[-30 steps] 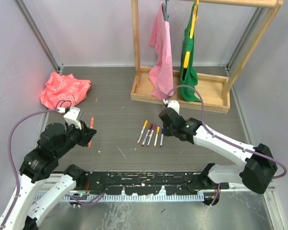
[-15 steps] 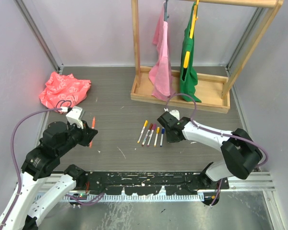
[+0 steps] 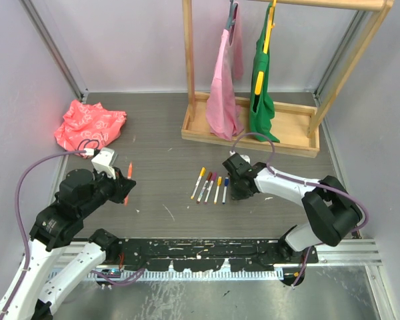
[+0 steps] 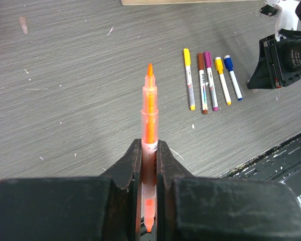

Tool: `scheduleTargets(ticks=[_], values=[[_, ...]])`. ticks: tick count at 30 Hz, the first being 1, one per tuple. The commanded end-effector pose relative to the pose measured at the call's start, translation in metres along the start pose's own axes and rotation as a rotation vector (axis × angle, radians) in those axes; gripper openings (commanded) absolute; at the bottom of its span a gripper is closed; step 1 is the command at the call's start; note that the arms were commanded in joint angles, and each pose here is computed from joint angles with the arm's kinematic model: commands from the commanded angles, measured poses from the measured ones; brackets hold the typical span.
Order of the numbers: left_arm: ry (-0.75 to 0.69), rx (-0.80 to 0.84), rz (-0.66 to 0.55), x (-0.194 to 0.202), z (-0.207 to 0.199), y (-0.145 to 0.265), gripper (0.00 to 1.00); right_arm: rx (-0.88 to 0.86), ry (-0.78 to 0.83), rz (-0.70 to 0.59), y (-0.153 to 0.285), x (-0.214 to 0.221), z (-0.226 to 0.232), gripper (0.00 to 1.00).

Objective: Insert the pens into the pen caps
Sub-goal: Place the pen cap at the center of the board, then insert the pen cap onto the pen.

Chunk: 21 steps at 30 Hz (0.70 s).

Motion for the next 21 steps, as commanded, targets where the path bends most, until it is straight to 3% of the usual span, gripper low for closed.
scheduleTargets(ticks=[1,15,21], values=[[-0.002,0.042,-0.038,-0.009,-0.007,-0.002,0.00,-0.016,0.015,0.066,-0.007,0.016,-0.001,0.21],[-0.003,0.041,-0.036,-0.009,-0.007,-0.003,0.00,0.040,0.045,0.132,-0.005,0.022,-0.009,0.34],[-0.003,0.046,-0.035,-0.010,-0.008,-0.003,0.00,0.046,0.046,0.139,-0.003,0.025,-0.011,0.27]])
Point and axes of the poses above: each gripper's point midway between its finger pads, its own y axis back along the fingers, its own z axis along the line the jaws close on, x = y × z, the point moved 4 cm from there along y, back along the fingers, and after that the axes turned 14 degrees about y, right-handed, at the moved point
